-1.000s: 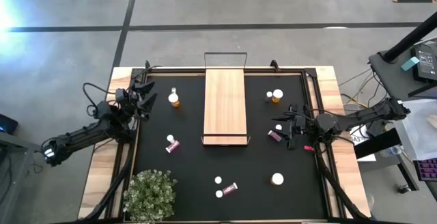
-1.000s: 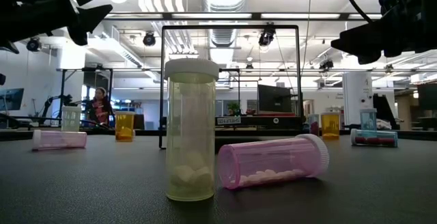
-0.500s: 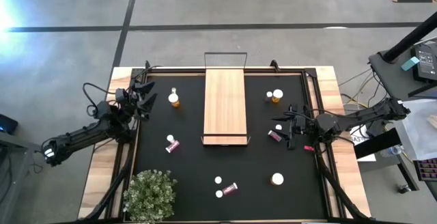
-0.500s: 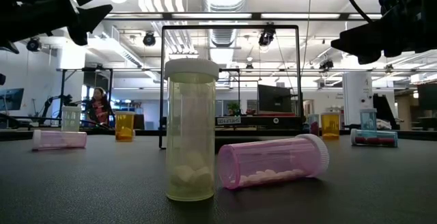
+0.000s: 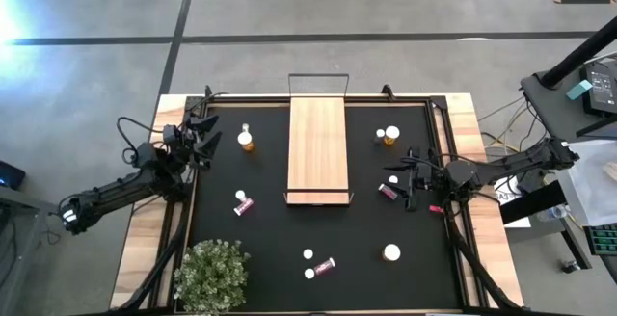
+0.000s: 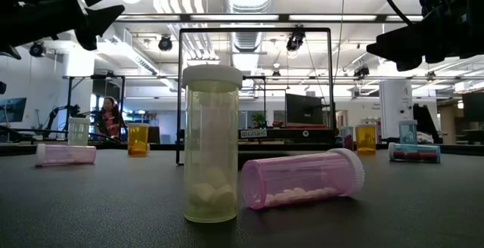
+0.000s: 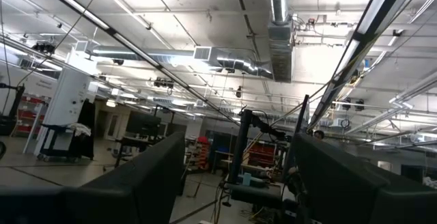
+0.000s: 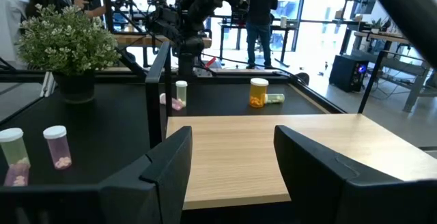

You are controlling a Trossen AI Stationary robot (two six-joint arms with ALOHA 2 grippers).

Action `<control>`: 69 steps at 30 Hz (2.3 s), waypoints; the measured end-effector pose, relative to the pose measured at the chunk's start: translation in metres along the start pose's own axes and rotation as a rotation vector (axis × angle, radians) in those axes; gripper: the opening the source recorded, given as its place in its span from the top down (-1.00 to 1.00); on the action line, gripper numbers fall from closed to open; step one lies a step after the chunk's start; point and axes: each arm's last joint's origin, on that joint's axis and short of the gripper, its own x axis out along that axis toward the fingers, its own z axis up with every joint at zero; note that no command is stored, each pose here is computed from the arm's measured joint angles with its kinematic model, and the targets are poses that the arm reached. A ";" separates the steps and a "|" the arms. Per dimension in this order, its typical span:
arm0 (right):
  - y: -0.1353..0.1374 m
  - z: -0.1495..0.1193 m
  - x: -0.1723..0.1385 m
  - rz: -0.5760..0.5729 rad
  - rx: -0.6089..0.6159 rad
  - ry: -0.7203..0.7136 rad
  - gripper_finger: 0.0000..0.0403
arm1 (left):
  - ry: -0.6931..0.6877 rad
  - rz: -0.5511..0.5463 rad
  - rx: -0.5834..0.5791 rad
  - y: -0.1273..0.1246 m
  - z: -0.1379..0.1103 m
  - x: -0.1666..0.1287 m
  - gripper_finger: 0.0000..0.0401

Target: Pick and place medicine bottles onto shelf by color

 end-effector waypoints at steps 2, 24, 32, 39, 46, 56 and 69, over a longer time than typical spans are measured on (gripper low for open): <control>0.000 0.000 0.000 0.000 0.000 0.001 0.01 | 0.000 0.000 0.000 0.000 0.000 0.000 -0.30; 0.000 0.000 0.000 0.000 0.000 0.000 0.01 | 0.000 0.000 0.000 0.000 0.000 0.000 -0.30; 0.000 0.000 0.000 0.000 0.000 0.000 0.01 | 0.000 0.000 0.000 0.000 0.000 0.000 -0.30; 0.000 0.000 0.000 0.000 0.000 0.000 0.01 | 0.000 0.000 0.000 0.000 0.000 0.000 -0.30; 0.000 0.000 0.000 0.000 0.000 0.000 0.01 | 0.000 0.000 0.000 0.000 0.000 0.000 -0.30; 0.000 0.000 0.000 0.000 0.000 -0.001 0.01 | -0.001 0.000 0.000 0.000 0.000 0.000 -0.30; 0.000 0.000 0.000 -0.001 0.000 -0.001 0.01 | -0.008 0.023 0.033 -0.001 0.008 0.006 -0.30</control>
